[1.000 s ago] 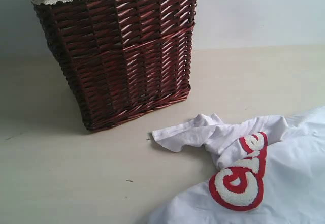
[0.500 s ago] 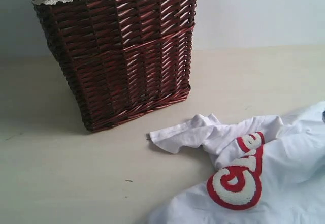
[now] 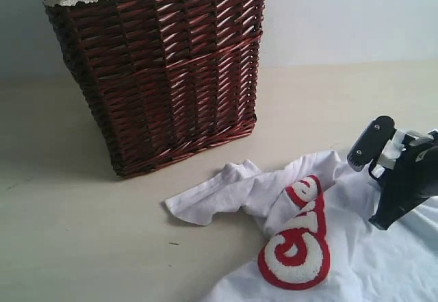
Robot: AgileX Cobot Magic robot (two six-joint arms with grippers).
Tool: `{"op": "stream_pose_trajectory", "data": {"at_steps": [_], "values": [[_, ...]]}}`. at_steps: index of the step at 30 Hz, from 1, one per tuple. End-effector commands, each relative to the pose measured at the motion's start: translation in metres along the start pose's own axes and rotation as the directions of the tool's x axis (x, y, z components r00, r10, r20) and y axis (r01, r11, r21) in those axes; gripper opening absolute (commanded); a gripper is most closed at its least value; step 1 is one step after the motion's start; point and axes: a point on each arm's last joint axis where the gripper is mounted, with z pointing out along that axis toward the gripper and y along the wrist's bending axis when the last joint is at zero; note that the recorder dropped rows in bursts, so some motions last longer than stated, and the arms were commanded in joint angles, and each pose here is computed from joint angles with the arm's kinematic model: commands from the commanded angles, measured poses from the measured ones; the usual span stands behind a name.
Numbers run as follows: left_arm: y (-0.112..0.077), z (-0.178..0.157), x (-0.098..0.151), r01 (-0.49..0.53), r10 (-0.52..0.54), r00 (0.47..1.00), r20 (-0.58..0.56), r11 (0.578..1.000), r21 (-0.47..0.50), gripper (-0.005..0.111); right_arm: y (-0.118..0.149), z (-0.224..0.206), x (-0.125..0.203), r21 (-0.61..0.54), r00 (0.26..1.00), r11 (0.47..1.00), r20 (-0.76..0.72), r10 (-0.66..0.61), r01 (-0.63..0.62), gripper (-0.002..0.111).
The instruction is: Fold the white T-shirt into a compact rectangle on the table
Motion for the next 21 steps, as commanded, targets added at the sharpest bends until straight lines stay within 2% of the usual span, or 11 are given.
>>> {"op": "stream_pose_trajectory", "data": {"at_steps": [1, 3, 7, 9, 14, 16, 18, 21], "values": [[0.000, 0.000, -0.001, 0.010, -0.010, 1.000, 0.012, 1.000, -0.002, 0.094, 0.029, 0.001, 0.017, -0.202, 0.987, 0.977, -0.156, 0.028, -0.060, 0.009], [0.000, 0.000, -0.001, 0.010, -0.010, 1.000, 0.012, 1.000, -0.002, 0.094, 0.025, -0.008, 0.014, -0.195, 0.988, 0.978, -0.145, 0.047, -0.075, 0.017], [0.000, 0.000, -0.001, 0.010, -0.010, 1.000, 0.012, 1.000, -0.002, 0.094, 0.018, -0.036, 0.006, -0.182, 0.994, 0.981, -0.103, 0.049, -0.067, 0.044], [0.000, 0.000, -0.001, 0.010, -0.010, 1.000, 0.012, 1.000, -0.002, 0.094, 0.016, -0.049, 0.004, -0.185, 0.995, 0.982, -0.094, 0.022, -0.039, 0.051], [0.000, 0.000, -0.001, 0.010, -0.010, 1.000, 0.012, 1.000, -0.002, 0.094, 0.016, -0.075, 0.009, -0.208, 0.987, 0.978, -0.151, -0.046, 0.014, 0.048], [0.000, 0.000, -0.001, 0.010, -0.010, 1.000, 0.012, 1.000, -0.002, 0.094, 0.012, -0.080, 0.014, -0.181, 0.979, 0.983, -0.194, -0.063, 0.028, 0.047], [0.000, 0.000, -0.001, 0.010, -0.010, 1.000, 0.012, 1.000, -0.002, 0.094, 0.006, -0.087, 0.019, -0.133, 0.977, 0.991, -0.213, -0.018, -0.011, 0.044], [0.000, 0.000, -0.001, 0.010, -0.010, 1.000, 0.012, 1.000, -0.002, 0.094, 0.001, -0.100, 0.031, -0.101, 0.979, 0.995, -0.202, -0.027, 0.006, 0.023]]}}
